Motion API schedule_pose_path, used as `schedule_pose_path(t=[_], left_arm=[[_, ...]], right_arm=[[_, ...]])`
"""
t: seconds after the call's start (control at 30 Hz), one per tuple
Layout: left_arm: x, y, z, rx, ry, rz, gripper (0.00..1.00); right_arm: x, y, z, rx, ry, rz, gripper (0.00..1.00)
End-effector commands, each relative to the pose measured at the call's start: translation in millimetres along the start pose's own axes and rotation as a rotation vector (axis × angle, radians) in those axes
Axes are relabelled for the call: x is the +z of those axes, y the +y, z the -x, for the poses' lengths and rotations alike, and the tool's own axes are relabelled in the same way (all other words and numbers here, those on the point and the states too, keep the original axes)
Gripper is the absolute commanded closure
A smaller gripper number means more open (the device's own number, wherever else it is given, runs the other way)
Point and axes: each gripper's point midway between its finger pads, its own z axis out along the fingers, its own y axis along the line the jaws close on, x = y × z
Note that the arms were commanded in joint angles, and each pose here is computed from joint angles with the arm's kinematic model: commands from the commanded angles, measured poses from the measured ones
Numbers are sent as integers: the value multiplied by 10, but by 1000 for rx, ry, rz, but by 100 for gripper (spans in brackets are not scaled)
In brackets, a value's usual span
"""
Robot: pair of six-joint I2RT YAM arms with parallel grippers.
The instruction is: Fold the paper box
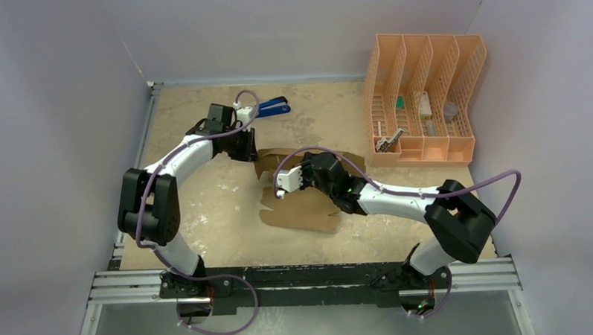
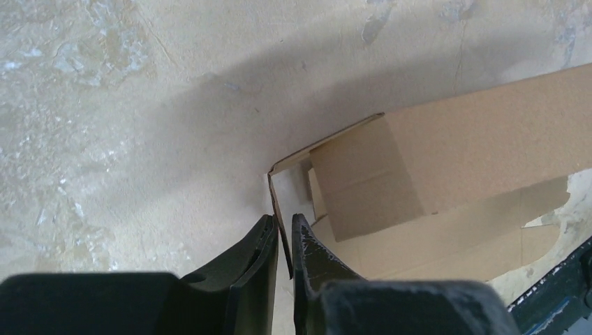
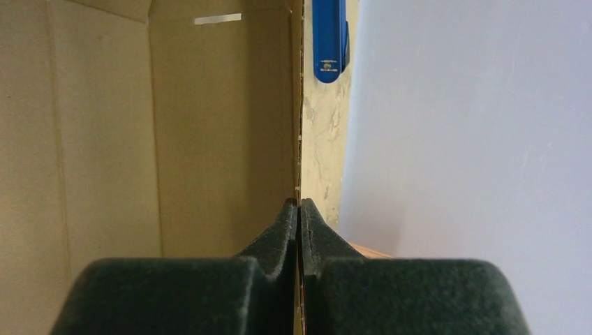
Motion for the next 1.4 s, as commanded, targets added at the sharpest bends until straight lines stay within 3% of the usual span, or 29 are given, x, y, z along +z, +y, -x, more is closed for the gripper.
schedule_pose_path(t=[0.0,0.27,0.77,1.07,1.37], left_arm=[[-185,-258,222,29,-135,24,89],[-348,-548,210,-14,-264,27,90],[-127,-739,-171,-82,-286,11,87],[-127,-964,-112,-109,-380,-9,83],[4,-1119,-216,-185,-393,-115,76]], right_arm=[[-1,-141,31,-8,-9,-90,100],[0,-124,-7,-1,-2,-128,100],[-23,45,2,-10,6,-216,100],[-152,40,34,-70,-1,-376,100],[-132,114,40,-90,-7,-372,100]])
